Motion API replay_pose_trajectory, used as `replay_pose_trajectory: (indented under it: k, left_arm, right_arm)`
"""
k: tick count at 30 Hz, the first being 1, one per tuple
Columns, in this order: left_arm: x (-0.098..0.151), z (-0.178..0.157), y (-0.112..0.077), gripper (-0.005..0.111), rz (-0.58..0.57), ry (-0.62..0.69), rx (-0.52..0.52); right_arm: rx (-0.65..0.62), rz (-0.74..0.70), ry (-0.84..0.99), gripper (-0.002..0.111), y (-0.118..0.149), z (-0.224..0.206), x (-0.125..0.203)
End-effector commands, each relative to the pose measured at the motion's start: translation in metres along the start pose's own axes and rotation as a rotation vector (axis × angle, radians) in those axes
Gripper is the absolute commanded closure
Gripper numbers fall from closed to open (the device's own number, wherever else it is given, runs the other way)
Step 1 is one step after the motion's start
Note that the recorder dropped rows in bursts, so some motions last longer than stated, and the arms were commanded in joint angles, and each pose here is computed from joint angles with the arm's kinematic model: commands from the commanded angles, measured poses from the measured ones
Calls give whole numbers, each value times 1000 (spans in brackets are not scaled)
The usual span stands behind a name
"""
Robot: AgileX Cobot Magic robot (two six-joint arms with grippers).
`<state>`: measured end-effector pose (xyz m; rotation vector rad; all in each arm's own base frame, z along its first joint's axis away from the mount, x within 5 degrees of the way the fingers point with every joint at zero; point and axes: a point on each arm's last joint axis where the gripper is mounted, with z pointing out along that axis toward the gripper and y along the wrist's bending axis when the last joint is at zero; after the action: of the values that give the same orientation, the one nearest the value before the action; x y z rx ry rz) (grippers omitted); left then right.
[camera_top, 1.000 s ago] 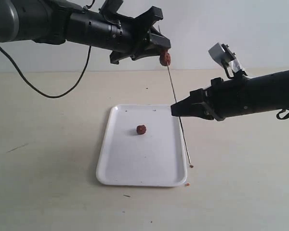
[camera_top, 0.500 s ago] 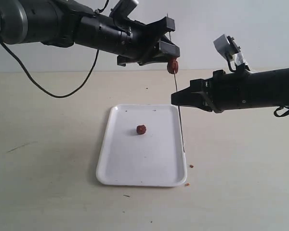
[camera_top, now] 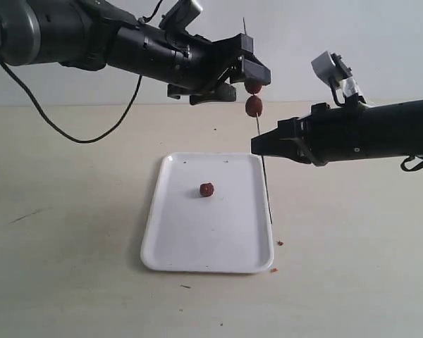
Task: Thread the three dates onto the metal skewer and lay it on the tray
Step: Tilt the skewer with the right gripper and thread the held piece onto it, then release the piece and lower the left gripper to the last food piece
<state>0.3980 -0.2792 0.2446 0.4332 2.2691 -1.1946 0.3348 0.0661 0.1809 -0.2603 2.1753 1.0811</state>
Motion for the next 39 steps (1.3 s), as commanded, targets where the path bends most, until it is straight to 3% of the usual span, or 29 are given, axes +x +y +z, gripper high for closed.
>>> replay_pose_trajectory:
  k: [1, 6, 10, 11, 15, 17, 22, 25, 32, 39]
  left_arm:
    - [-7, -7, 8, 36, -8, -22, -7]
    - [-6, -17, 25, 36, 91, 41, -66]
    - [16, -12, 26, 36, 331, 264, -170]
    - [19, -10, 25, 36, 339, 284, -184]
    - [38, 7, 14, 36, 462, 386, -389]
    - [52, 20, 14, 36, 596, 463, -512]
    - [71, 41, 19, 36, 802, 563, -656]
    - [80, 50, 28, 38, 798, 587, -687]
    - [94, 71, 32, 38, 763, 550, -624]
    - [104, 80, 45, 38, 756, 583, -625]
  right_arm:
    - [87, -32, 11, 108, -7, -1, -1]
    - [130, -31, 19, 108, -11, -1, -1]
    - [225, -59, 48, 108, -15, -7, -1]
    - [248, -68, 65, 108, -16, -8, 0]
    - [329, -102, 139, 108, -10, -21, 0]
    - [337, -117, 147, 108, -5, -26, -2]
    - [335, -129, 150, 108, -4, -27, -2]
    - [335, -129, 150, 108, -4, -27, -2]
    - [335, -129, 150, 108, -4, -27, -2]
    - [331, -129, 152, 108, -3, -26, -2]
